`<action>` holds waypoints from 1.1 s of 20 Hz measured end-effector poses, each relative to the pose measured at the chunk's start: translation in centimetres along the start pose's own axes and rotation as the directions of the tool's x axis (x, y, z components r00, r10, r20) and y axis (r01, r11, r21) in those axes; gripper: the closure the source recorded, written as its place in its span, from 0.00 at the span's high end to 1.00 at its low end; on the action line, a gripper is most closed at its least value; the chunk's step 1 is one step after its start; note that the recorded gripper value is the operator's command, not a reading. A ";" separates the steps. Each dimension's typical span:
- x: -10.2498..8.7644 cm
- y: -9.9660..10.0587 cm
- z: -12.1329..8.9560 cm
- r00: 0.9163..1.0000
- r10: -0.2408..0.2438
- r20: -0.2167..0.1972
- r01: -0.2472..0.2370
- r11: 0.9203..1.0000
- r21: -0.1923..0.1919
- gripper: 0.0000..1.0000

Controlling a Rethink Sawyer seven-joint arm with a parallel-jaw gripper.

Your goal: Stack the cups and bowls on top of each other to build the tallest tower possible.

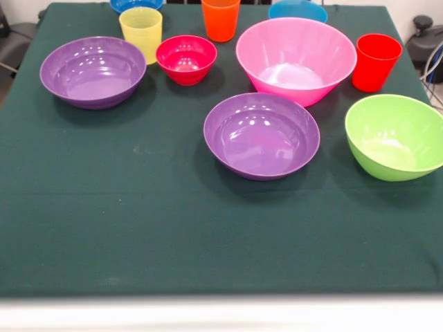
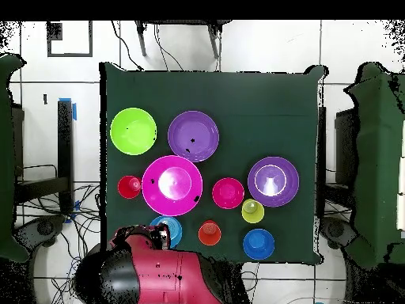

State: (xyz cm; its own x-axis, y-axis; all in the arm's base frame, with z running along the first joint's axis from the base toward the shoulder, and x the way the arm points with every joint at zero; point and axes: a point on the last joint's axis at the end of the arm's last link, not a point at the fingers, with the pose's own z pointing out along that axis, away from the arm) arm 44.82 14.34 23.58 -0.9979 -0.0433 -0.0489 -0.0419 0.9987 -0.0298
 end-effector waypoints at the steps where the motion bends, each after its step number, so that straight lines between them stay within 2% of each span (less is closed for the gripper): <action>1: 0.0 0.0 0.0 1.000 0.005 0.000 -0.005 1.000 0.000 1.00; 15: -0.1 0.0 0.0 1.000 0.029 0.001 -0.029 1.000 -0.002 1.00; 22: -1.5 -0.4 0.3 0.999 0.037 0.006 -0.037 0.999 -0.002 1.00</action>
State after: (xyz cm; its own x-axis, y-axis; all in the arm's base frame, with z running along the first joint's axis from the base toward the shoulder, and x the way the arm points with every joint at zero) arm 46.39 13.98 23.40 -0.9984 -0.0062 -0.0561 -0.0047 0.9996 -0.0261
